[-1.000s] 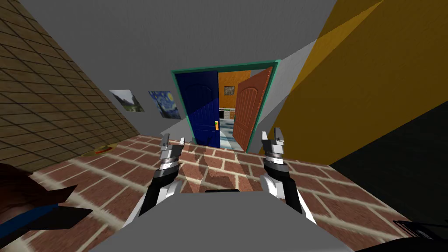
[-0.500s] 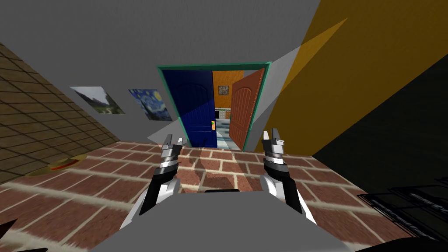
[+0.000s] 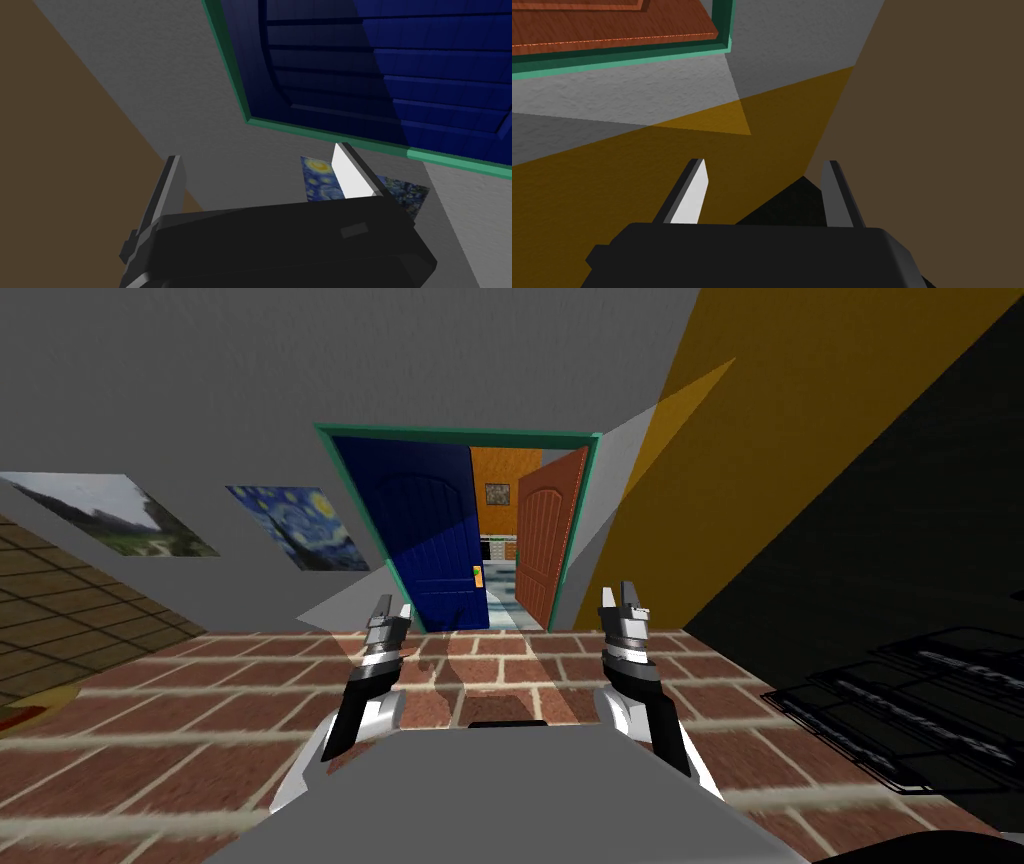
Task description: Push the door open
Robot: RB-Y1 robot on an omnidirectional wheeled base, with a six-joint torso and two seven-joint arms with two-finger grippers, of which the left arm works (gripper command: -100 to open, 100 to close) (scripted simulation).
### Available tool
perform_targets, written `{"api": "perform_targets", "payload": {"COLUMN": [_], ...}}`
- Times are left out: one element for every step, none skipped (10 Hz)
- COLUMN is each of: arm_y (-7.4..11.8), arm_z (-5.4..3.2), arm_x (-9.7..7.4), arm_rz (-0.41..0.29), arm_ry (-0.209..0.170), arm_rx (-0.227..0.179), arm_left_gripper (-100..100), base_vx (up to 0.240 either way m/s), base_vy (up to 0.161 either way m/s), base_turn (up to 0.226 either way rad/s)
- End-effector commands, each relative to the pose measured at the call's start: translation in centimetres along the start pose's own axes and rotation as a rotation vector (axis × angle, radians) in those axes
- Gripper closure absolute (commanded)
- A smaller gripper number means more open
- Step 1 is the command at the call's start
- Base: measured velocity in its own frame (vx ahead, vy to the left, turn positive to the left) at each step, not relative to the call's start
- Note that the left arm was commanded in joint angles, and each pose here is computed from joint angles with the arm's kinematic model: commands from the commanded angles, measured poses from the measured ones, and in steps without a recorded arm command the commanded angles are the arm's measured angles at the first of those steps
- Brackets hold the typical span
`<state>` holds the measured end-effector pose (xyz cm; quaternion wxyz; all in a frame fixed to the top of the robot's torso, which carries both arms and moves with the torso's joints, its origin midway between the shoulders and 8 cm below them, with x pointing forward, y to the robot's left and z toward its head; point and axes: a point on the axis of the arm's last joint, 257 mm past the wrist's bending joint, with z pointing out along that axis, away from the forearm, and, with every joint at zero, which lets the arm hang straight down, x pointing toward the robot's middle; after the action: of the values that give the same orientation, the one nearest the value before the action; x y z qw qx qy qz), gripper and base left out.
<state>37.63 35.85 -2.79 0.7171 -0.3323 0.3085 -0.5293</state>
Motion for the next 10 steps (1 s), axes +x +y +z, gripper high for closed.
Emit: {"api": "perform_targets", "payload": {"arm_y": [0.9,1.5,2.0,2.6,3.1,3.7,4.3,4.8,5.3,5.9], "arm_z": [0.01,0.15,0.29,0.42,0.54,0.66,0.76,0.86,0.94,1.0], "arm_x": [-1.0,-1.6,-2.3,-3.0,-3.7,-4.5,-5.3,-6.1,-6.9,-7.8], "arm_rz": [0.028,0.045,0.063,0.08,0.096,0.114,0.131,0.147,0.163,0.178], "arm_ry": [-0.01,-0.018,-0.027,-0.036,-0.045,-0.057,-0.069,-0.081,-0.094,-0.109], "arm_rx": [-0.012,-0.021,-0.029,-0.038,-0.047,-0.057,-0.067,-0.077,-0.087,-0.098], "arm_left_gripper": [-100,-100,-100,-100,-100,-100,-100,-100,-100,-100], "base_vx": [0.051,0.051,0.045,0.059,0.056,0.038,0.035,0.046,0.066,0.065], "base_vy": [0.057,0.056,0.055,0.066,0.059,0.07,0.088,0.091,0.083,0.08], "base_turn": [-0.188,-0.217,-0.194,-0.174,-0.182,-0.222,-0.246,-0.215,-0.199,-0.186]}}
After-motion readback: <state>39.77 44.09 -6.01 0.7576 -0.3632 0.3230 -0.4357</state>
